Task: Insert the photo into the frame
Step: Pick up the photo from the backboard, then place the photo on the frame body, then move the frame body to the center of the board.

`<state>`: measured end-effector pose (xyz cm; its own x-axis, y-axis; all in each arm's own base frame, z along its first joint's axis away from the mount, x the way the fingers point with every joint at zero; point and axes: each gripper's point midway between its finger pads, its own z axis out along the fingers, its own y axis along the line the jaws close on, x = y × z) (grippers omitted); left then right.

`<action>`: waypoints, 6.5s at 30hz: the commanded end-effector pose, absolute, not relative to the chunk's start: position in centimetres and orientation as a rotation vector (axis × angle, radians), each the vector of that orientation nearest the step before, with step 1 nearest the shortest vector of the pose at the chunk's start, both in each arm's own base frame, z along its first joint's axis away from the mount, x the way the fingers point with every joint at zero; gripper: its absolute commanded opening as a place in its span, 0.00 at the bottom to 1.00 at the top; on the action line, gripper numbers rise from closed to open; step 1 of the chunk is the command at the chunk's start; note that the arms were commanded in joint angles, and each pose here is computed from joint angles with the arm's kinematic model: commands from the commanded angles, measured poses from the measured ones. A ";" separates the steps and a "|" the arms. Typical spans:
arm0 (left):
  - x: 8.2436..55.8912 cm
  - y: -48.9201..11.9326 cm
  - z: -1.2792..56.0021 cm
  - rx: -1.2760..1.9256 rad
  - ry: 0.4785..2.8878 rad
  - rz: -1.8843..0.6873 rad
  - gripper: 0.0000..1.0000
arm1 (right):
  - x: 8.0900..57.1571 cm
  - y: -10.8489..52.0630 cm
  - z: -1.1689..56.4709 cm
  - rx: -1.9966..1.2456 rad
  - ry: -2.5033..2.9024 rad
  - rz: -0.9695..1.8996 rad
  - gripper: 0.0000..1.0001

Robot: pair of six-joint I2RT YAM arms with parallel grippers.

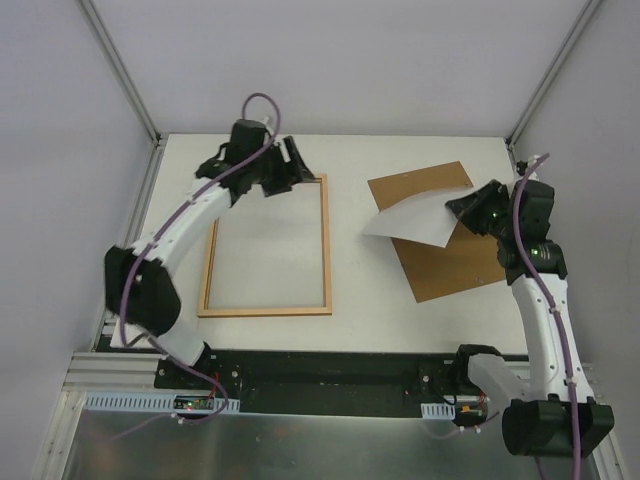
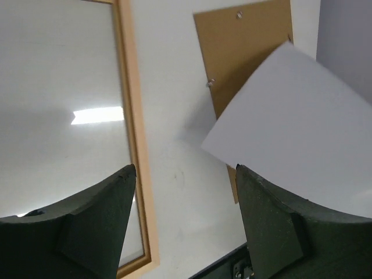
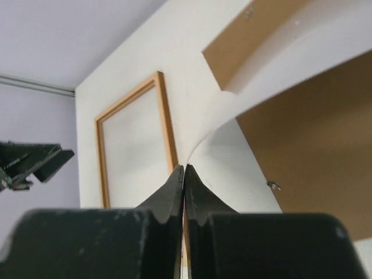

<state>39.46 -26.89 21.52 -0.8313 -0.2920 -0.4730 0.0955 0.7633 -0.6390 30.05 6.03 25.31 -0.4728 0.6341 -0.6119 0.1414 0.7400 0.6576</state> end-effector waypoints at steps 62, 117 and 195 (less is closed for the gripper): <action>35.6 3.1 9.2 -1.177 2.495 -0.212 0.74 | 27.8 37.0 9.3 0.201 2.276 1.317 0.01; 37.9 6.2 7.6 -1.291 2.467 -0.133 0.55 | 30.0 28.2 6.8 -0.086 2.561 0.480 0.56; 34.8 -2.1 0.8 -1.169 2.719 -0.088 0.31 | 30.0 26.7 2.1 -0.114 2.697 0.286 0.06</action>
